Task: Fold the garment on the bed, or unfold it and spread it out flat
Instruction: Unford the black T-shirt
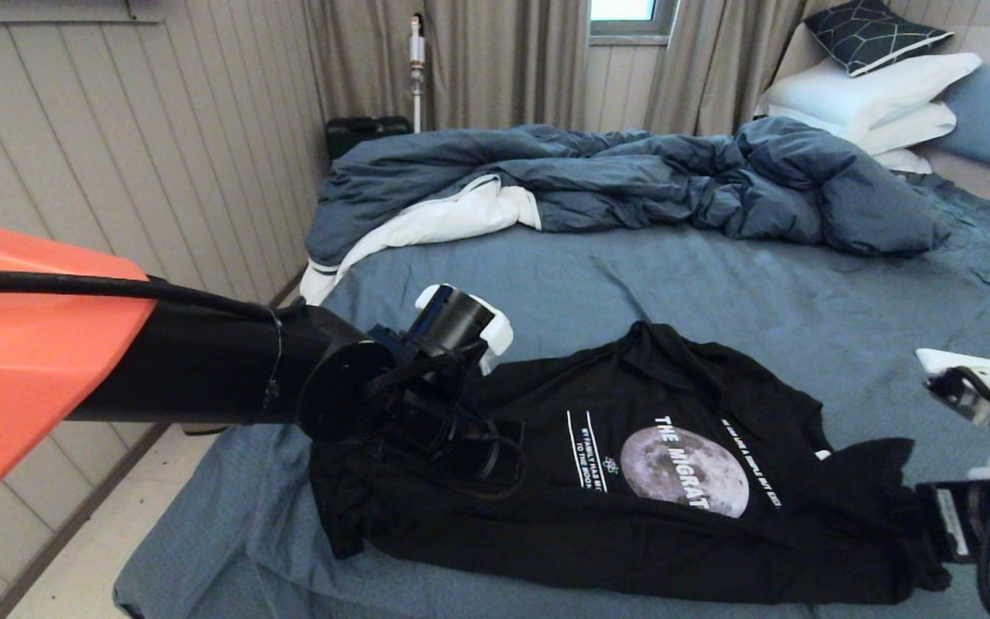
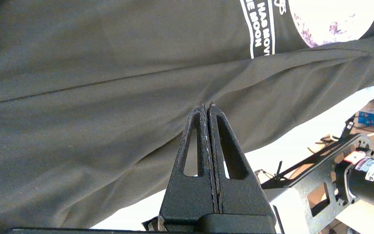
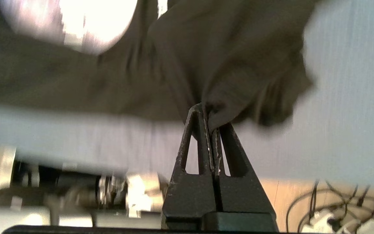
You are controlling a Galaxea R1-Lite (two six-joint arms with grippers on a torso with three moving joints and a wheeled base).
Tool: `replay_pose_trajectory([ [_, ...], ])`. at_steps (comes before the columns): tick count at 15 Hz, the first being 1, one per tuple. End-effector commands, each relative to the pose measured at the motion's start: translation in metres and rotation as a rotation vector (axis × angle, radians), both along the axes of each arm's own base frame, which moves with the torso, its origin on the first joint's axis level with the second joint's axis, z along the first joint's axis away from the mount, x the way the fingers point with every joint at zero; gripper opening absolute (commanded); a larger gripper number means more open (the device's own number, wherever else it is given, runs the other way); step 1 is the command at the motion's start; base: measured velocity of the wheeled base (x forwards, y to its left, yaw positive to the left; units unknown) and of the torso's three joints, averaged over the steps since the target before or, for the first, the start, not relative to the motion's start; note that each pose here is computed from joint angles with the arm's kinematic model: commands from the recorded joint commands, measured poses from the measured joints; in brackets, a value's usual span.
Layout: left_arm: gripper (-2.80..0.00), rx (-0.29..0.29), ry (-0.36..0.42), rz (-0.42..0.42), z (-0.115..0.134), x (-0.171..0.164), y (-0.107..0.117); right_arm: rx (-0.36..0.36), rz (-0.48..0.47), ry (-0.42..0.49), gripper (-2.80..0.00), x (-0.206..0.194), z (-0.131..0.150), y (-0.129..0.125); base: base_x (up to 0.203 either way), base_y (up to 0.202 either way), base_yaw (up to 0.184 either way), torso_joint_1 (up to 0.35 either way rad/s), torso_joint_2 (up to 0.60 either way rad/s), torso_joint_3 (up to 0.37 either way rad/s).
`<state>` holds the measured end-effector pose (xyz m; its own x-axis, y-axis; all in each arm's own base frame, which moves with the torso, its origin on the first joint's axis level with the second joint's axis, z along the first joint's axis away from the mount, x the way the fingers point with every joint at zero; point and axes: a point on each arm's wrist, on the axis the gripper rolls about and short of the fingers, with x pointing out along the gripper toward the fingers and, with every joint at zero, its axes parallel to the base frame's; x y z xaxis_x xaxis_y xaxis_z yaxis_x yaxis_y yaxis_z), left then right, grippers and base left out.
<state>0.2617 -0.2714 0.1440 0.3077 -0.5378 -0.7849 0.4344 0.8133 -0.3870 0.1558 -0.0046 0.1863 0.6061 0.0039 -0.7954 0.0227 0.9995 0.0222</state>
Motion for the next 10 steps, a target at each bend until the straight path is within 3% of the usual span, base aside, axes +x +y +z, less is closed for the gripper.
replay_pose_trajectory([
  [1, -2.8, 0.0, 0.003, 0.002, 0.0, 0.0, 0.0, 0.0, 0.005, -0.065, -2.8, -0.038, 0.012, 0.002, 0.0, 0.0, 0.0, 0.0, 0.0, 0.0],
  [7, -2.8, 0.002, 0.005, -0.001, -0.001, 0.0, -0.001, -0.002, 0.013, -0.009, -2.8, -0.137, 0.005, 0.005, 0.0, 0.0, 0.0, 0.0, 0.0, 0.0],
  [10, -2.8, 0.003, 0.007, -0.004, -0.002, -0.001, -0.001, -0.007, 0.008, 0.043, -2.8, -0.158, -0.013, 0.005, 0.0, 0.0, 0.0, 0.0, 0.0, 0.0],
])
